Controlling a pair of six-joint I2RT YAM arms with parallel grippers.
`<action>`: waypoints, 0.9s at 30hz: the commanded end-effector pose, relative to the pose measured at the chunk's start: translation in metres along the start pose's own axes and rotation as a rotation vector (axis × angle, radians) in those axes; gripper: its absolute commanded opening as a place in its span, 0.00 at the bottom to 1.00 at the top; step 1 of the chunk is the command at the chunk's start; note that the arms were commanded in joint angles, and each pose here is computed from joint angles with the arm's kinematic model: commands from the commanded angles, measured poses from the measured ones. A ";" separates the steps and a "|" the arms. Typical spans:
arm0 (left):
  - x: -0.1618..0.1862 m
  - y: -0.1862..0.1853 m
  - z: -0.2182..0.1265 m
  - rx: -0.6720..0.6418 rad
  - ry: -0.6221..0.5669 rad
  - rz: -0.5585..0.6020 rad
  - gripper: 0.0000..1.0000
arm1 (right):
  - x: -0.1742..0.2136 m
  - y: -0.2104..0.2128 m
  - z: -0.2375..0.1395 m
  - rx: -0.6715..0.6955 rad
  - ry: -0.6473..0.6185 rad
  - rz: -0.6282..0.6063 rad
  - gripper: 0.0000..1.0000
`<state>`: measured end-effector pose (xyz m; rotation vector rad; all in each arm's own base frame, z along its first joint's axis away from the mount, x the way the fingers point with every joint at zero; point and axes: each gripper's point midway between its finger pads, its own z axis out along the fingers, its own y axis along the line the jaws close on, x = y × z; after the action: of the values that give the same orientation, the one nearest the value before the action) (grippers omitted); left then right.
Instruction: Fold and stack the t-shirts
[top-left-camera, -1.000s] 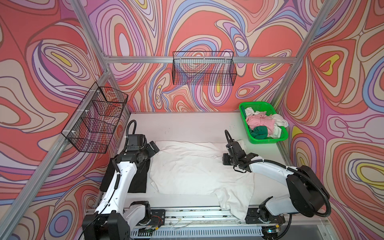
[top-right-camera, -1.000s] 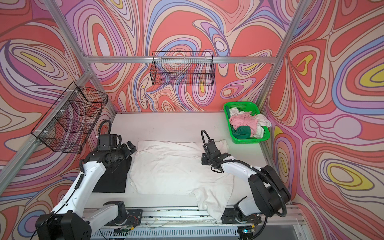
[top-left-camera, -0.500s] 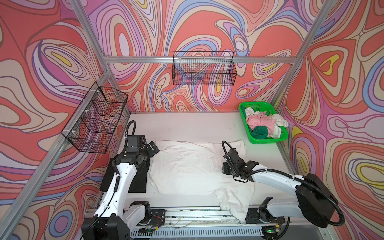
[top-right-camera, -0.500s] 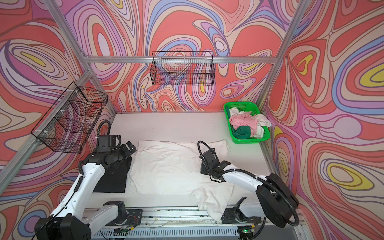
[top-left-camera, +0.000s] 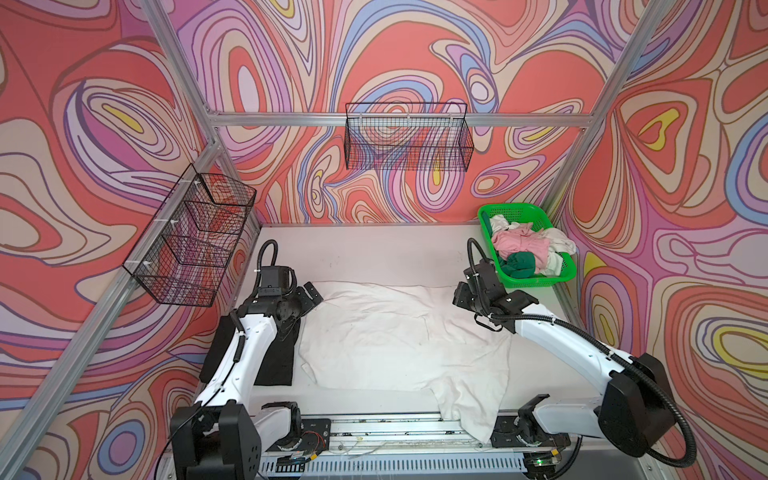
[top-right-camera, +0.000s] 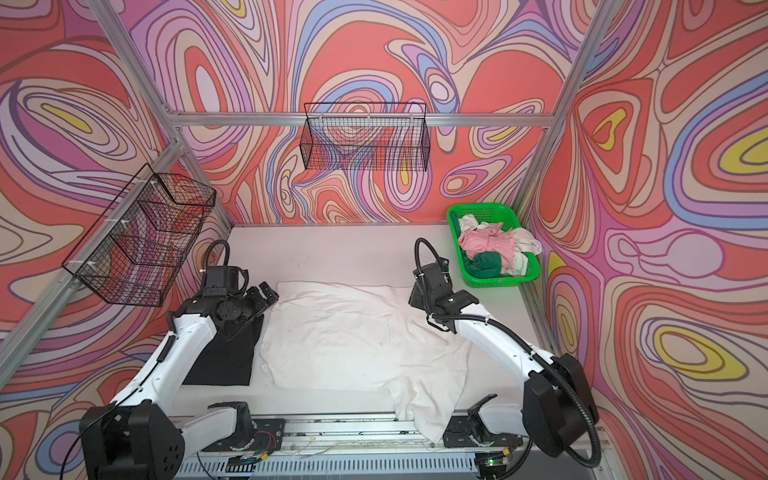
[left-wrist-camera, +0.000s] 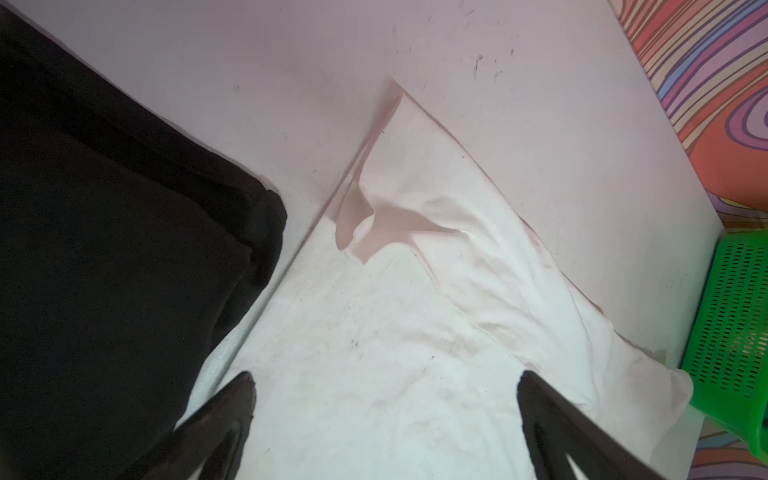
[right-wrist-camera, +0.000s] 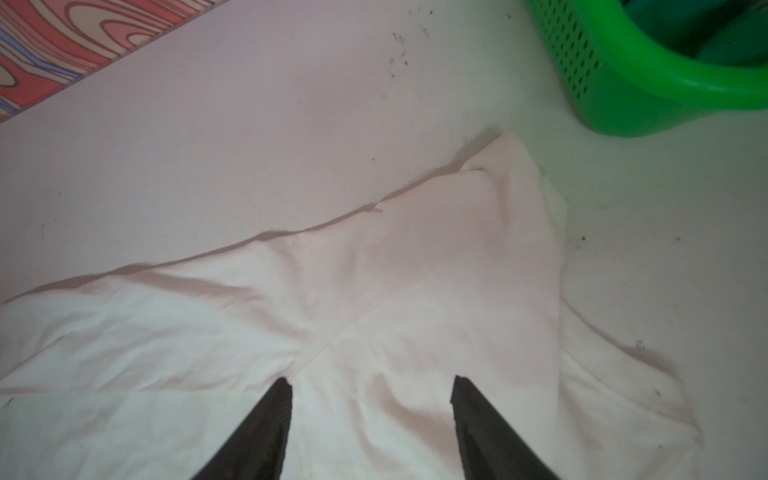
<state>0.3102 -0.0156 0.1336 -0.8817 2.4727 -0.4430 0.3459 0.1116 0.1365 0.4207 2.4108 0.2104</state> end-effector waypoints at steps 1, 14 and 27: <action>-0.007 -0.029 0.006 0.071 0.017 -0.023 1.00 | -0.002 -0.006 0.027 -0.019 0.054 -0.008 0.65; -0.023 -0.066 0.072 0.014 0.019 -0.001 1.00 | 0.014 -0.030 0.094 -0.001 0.117 0.052 0.64; -0.004 -0.049 0.119 -0.046 0.079 -0.001 1.00 | 0.030 -0.038 0.097 0.003 0.142 0.046 0.64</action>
<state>0.4036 -0.0642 0.0611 -0.8830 2.5770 -0.4421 0.3800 0.0921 0.0380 0.4768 2.5445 0.2589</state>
